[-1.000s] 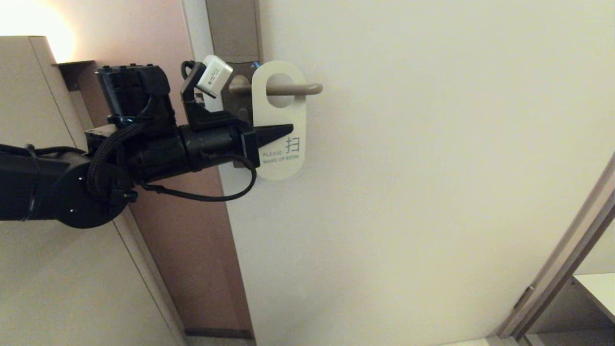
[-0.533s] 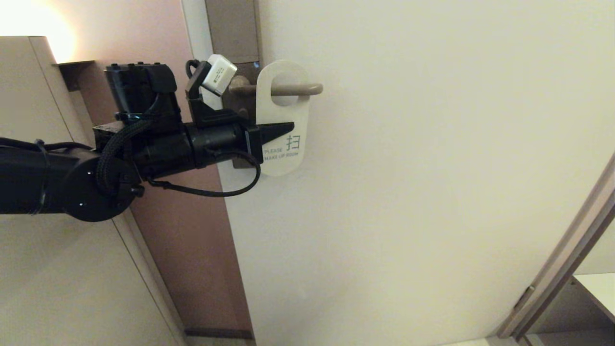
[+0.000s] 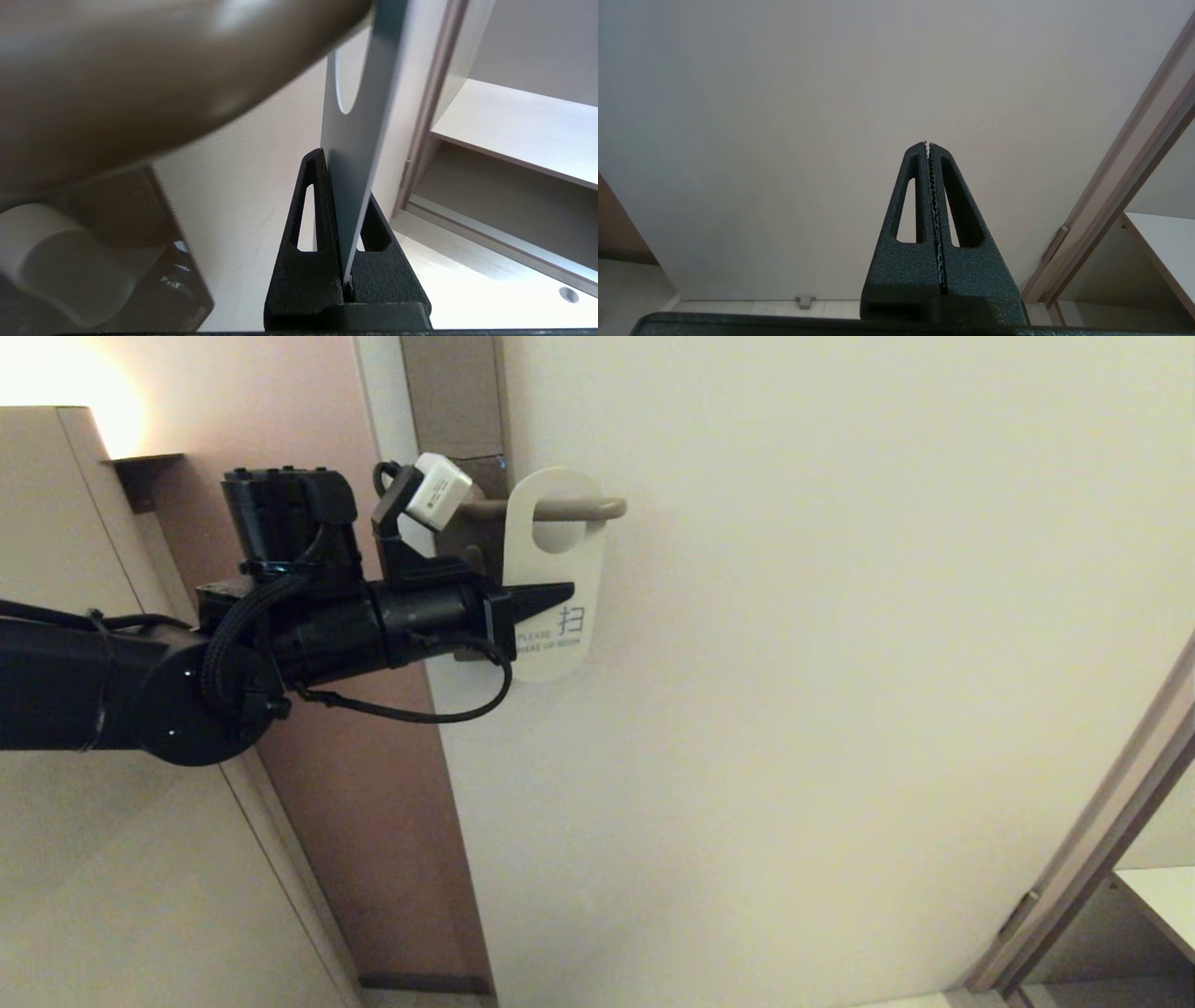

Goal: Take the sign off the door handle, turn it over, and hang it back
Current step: Take down the sign

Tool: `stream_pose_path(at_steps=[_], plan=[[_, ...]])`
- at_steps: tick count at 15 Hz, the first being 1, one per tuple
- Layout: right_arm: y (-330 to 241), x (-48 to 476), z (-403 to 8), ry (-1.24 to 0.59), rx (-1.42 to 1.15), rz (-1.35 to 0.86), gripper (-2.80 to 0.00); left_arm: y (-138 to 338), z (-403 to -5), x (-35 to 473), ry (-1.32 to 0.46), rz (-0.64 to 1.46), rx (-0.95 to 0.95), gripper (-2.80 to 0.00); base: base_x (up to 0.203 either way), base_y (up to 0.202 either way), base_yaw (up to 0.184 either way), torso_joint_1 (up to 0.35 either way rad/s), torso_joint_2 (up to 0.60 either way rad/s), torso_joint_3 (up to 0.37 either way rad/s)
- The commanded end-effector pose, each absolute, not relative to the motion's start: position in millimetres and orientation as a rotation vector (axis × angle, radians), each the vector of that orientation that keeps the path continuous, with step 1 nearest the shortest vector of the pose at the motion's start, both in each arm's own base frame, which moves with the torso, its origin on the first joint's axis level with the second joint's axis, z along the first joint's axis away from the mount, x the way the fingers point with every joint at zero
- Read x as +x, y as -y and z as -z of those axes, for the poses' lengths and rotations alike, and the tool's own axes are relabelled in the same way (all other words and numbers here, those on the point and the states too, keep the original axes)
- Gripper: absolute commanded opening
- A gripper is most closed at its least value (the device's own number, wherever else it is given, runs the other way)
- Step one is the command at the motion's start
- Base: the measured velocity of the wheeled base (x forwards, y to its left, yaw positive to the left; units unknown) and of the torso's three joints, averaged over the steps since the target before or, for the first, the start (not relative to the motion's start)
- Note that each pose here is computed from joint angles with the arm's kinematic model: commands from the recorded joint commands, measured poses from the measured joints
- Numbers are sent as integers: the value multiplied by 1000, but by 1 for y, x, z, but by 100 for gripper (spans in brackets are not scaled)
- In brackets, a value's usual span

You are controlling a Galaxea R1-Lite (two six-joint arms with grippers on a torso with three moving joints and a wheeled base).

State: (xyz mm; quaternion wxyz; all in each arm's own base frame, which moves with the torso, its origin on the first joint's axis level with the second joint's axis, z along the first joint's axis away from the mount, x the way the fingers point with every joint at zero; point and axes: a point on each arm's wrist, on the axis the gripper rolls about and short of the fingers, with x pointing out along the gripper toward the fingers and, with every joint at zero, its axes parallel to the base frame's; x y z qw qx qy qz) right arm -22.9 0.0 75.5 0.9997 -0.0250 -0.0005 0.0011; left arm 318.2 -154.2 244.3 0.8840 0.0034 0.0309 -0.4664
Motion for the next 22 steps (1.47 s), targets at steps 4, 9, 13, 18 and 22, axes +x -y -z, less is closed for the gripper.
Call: stream_pose_path(at_steps=[4, 9, 13, 18, 22], plan=[[0, -23, -75, 0, -51, -3, -280, 155, -246, 321, -56, 961, 14, -280, 0, 0, 0, 0, 0, 0], [0, -23, -76, 1, -51, -3, -280, 165, -248, 325, -59, 942, 17, -280, 0, 0, 0, 0, 0, 0], [0, -23, -76, 0, -51, -3, -280, 172, -247, 327, -59, 955, 17, -280, 0, 0, 0, 0, 0, 0], [0, -23, -76, 1, -51, -3, -280, 176, -247, 326, -59, 965, 17, -280, 0, 0, 0, 0, 0, 0], [0, -23, -76, 1, -51, -3, -280, 183, -248, 325, -55, 970, 18, -280, 0, 0, 0, 0, 0, 0]])
